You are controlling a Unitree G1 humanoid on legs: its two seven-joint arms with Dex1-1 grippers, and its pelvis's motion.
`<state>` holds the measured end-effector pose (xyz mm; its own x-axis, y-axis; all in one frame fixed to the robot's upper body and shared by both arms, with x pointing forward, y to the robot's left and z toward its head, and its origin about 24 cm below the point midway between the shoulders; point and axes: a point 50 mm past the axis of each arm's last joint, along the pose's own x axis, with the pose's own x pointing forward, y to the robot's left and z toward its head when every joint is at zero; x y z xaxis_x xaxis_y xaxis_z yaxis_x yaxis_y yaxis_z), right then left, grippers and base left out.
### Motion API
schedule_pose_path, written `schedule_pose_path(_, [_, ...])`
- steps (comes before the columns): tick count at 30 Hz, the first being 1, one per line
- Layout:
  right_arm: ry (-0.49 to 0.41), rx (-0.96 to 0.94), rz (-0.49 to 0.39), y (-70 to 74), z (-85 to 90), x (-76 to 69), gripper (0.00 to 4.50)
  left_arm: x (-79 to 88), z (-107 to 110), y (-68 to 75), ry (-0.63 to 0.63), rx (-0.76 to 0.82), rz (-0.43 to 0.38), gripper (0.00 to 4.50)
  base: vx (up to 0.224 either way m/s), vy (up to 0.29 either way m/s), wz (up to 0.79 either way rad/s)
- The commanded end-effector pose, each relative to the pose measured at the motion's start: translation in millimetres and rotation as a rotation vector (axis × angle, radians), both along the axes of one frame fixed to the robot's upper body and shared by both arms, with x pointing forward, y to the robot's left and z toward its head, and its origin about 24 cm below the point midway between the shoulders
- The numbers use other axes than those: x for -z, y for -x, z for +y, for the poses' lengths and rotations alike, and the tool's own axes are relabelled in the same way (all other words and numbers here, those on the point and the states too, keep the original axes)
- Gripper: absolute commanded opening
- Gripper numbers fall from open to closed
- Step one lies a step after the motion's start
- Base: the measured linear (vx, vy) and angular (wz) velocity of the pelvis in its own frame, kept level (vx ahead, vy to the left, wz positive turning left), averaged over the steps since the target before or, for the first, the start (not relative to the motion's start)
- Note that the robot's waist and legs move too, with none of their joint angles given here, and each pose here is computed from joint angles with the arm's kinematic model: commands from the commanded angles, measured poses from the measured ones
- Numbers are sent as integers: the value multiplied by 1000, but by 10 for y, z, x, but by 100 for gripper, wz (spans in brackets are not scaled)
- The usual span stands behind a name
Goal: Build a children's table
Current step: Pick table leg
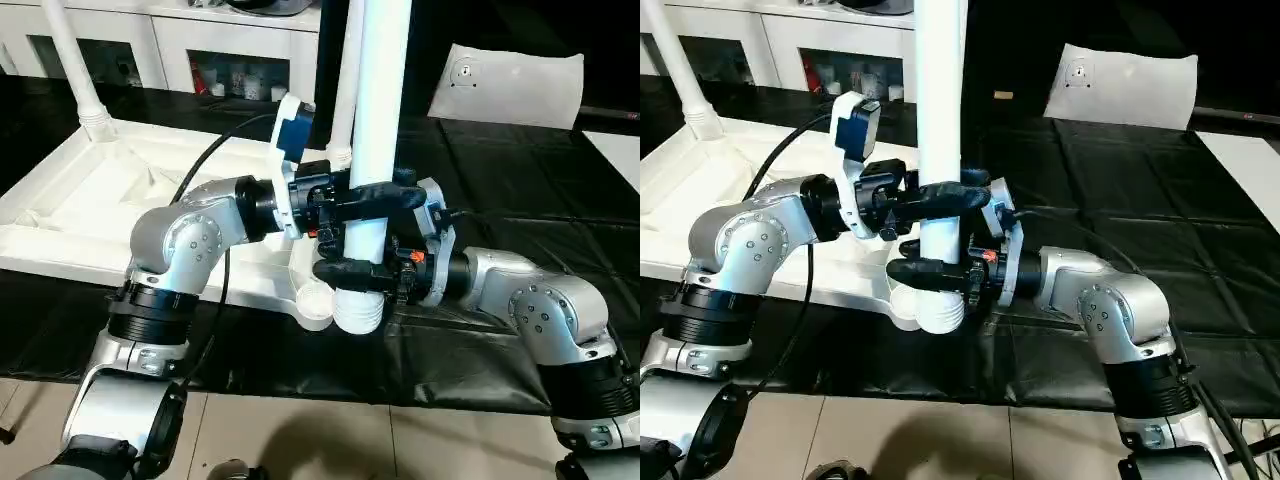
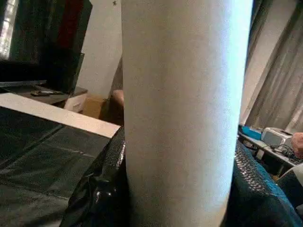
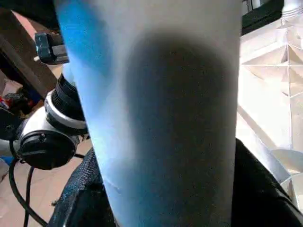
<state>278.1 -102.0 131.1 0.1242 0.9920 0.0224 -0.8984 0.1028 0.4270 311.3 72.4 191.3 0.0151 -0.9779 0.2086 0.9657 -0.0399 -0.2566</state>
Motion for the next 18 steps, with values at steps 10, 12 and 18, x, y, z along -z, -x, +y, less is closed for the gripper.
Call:
schedule_pose_path(10, [47,142,-69,-79,2,31,202,-151,34,26,27,-59,-42,276,0,0,0])
schedule_pose_path(12, [81,211,-116,-109,27,59,201,-85,38,35,-12,-132,-61,295,0,0,0])
schedule_pose_path(18, [82,393,-191,-154,118,91,201,28,45,47,-89,-381,-85,301,0,0,0])
